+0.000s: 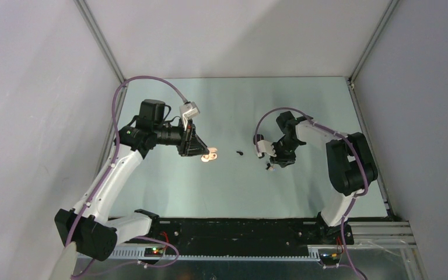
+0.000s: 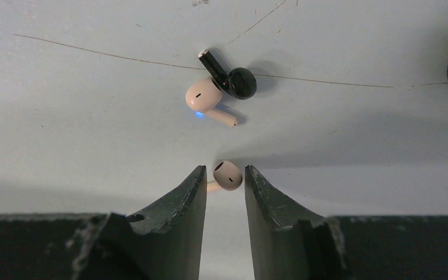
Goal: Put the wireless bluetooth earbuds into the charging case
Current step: Pick up the earbud from the center of the board.
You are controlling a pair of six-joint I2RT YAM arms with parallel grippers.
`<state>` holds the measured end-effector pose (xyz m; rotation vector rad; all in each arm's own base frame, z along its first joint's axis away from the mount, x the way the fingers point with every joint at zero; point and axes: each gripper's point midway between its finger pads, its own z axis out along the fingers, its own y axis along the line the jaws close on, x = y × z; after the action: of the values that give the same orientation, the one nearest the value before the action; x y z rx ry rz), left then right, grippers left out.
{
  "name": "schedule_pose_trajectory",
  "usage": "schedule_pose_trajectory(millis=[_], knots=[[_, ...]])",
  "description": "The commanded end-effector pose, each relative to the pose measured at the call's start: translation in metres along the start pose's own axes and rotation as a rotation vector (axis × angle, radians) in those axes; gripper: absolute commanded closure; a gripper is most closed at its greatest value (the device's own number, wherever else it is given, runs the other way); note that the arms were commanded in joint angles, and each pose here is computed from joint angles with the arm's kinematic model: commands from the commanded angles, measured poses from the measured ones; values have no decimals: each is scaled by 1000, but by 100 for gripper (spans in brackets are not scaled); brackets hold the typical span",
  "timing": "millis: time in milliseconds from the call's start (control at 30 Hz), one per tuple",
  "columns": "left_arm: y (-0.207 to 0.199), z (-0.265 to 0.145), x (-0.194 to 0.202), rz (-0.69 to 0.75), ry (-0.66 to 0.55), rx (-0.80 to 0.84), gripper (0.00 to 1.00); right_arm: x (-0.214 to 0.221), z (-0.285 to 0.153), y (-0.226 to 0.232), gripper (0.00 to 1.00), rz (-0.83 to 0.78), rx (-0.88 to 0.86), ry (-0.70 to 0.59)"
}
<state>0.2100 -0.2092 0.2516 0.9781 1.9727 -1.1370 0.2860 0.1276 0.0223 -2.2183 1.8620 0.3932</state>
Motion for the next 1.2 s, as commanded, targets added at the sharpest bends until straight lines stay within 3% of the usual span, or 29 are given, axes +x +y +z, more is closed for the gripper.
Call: schedule_pose_trajectory(millis=[0,467,700,833,1000,1167], knots=[[-1,-4,-9,45,-25,-7,100,0,-3,-11,66,-35,20,17],[2,-2,-10,35,-20,2,100,4,3,-12,73,-8,12,25],[2,1,-10,27,-16,18,100,0,-1,-13,88,28,33,11],[4,2,-10,28,-14,27,100,-11,-27,-18,100,36,120,-1],[9,6,-15,36,-5,23,100,-43,-74,-25,100,67,295,-72],[23,18,-38,10,-38,-22,100,-98,-148,-34,100,68,591,-224]])
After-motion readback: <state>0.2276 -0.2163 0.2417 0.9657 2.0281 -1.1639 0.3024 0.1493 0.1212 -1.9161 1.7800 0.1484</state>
